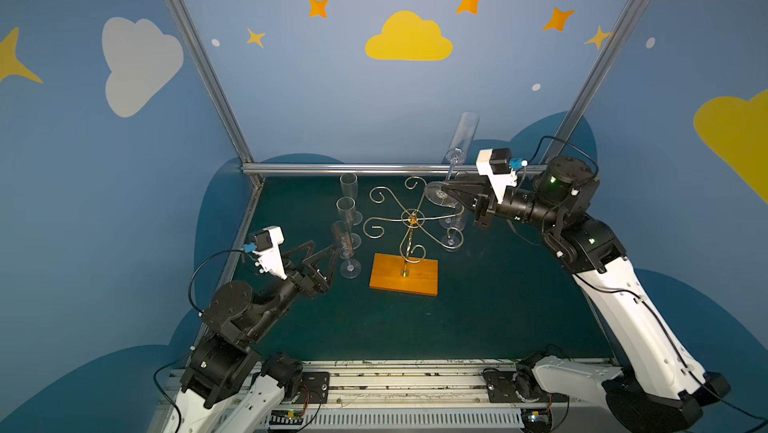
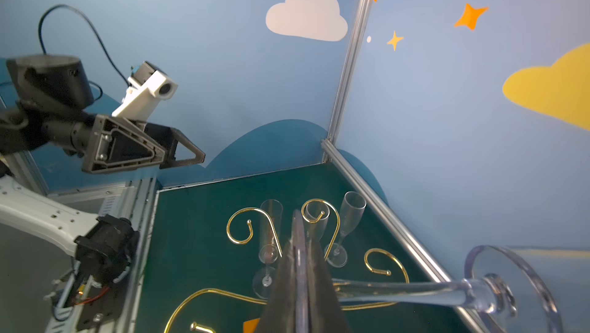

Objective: Take the wine glass off the wine glass rack
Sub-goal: 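Lift the flute glass off the rack hook with the right gripper, then carry the glass toward the left gripper while the left reaches to its bowl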

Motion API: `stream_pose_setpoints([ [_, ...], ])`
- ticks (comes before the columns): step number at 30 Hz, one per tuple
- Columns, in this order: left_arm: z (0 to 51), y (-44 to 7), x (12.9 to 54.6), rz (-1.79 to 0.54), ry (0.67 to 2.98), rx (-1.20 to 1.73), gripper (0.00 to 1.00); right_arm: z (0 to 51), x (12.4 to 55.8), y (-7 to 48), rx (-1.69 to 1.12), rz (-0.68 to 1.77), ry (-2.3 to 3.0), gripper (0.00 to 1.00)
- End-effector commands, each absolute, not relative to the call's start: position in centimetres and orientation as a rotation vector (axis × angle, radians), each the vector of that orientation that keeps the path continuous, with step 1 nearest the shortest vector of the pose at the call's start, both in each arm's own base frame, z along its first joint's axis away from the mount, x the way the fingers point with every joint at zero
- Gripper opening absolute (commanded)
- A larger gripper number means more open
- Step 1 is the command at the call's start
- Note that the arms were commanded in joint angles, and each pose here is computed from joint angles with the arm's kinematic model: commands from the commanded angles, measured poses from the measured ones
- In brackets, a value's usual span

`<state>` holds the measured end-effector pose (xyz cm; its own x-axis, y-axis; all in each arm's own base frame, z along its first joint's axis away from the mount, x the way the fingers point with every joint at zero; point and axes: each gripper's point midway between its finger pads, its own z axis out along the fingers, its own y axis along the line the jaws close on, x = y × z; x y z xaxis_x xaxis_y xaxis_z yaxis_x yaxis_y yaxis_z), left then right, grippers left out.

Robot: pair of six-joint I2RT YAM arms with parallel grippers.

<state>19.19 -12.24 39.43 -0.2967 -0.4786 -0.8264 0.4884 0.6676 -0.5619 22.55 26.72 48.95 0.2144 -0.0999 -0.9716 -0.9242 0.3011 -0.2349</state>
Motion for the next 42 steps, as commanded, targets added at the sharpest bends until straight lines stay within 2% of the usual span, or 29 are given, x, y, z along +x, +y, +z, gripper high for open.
stream_pose_setpoints([
  [1,42.6,-14.8,17.9,-1.077,1.566,0.166,0.92,50.2,20.8,26.7,-1.204,0.588,0.975,0.0],
  [11,47.4,-19.4,16.8,-1.292,1.484,0.439,0.9,48.7,16.7,28.2,-1.337,0.385,0.728,0.0],
  [19,48.0,-22.9,15.4,-1.38,1.455,0.651,0.9,46.4,14.1,29.7,-1.465,0.193,0.514,0.0],
  [29,47.7,-26.6,15.2,-1.421,1.443,0.792,0.86,44.7,12.0,31.4,-1.545,0.109,0.394,0.0],
  [37,47.8,-27.6,15.1,-1.425,1.412,0.818,0.74,44.1,10.5,32.1,-1.568,0.076,0.333,0.0],
  [42,47.6,-28.3,14.5,-1.439,1.399,0.867,0.61,43.7,9.8,32.5,-1.584,0.09,0.32,0.0],
])
